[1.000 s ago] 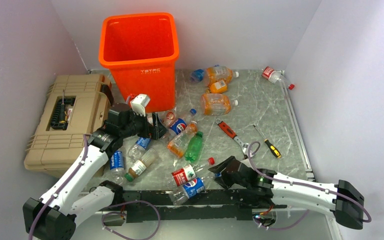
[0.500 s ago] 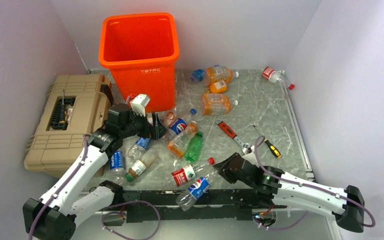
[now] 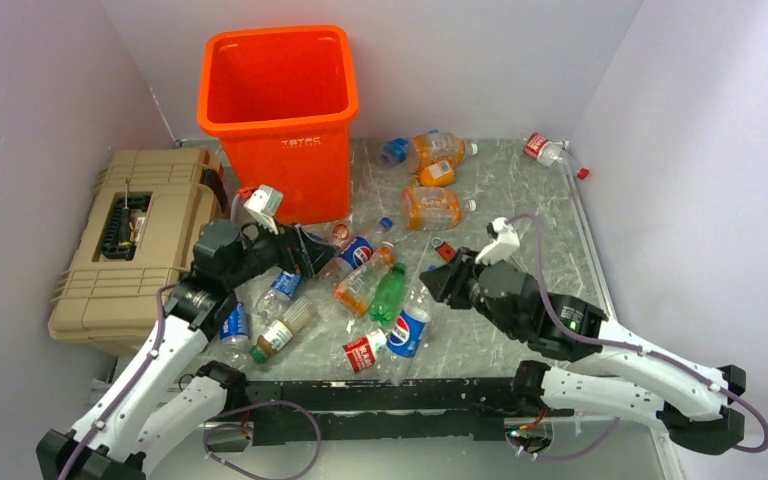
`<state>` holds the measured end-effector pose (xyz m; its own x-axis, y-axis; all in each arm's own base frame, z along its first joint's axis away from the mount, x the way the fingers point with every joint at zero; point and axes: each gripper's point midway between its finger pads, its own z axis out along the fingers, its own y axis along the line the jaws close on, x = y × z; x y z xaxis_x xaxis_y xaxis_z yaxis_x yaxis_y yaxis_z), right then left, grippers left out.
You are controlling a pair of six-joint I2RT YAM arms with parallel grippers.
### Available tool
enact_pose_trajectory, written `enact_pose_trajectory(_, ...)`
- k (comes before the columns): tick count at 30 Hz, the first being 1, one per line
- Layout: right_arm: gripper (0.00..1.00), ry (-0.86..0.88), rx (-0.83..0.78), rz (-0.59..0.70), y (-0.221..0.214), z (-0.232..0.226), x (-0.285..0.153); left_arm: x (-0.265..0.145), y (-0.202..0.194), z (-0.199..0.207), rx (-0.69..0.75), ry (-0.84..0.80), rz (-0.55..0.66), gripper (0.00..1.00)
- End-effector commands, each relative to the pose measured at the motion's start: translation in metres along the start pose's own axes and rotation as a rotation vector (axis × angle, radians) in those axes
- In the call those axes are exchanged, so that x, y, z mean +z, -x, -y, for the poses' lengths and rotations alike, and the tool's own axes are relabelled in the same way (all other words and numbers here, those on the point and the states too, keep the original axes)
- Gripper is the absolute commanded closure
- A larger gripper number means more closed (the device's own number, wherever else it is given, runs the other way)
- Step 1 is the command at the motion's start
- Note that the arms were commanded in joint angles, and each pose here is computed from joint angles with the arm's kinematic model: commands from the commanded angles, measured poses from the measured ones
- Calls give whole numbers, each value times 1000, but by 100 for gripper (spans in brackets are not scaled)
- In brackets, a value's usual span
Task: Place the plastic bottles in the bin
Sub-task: Pick up the plastic bottle from the corner of the board.
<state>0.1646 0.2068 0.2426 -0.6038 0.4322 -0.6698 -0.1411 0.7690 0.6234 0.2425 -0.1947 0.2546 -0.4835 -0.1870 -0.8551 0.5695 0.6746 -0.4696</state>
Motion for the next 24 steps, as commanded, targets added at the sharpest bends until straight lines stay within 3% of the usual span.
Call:
enact_pose_trajectory(1,100,166,-331,95,41,-61,2,-18,59,73,118,-353,269,1)
enact_pose_trajectory(5,100,308,-418,84,50,-101,5,-25,52,112,186,-600,152,1)
enact_pose_trajectory(9,100,429,-430,59,56,-126,9,-24,34,128,141,-762,45,1)
enact_pose_trajectory(18,100,578,-321,86,80,-152,22,-19,19,123,73,-809,37,1)
enact_pose_trajectory(24,100,677,-308,58,78,-179,29,-8,15,111,64,-710,14,1)
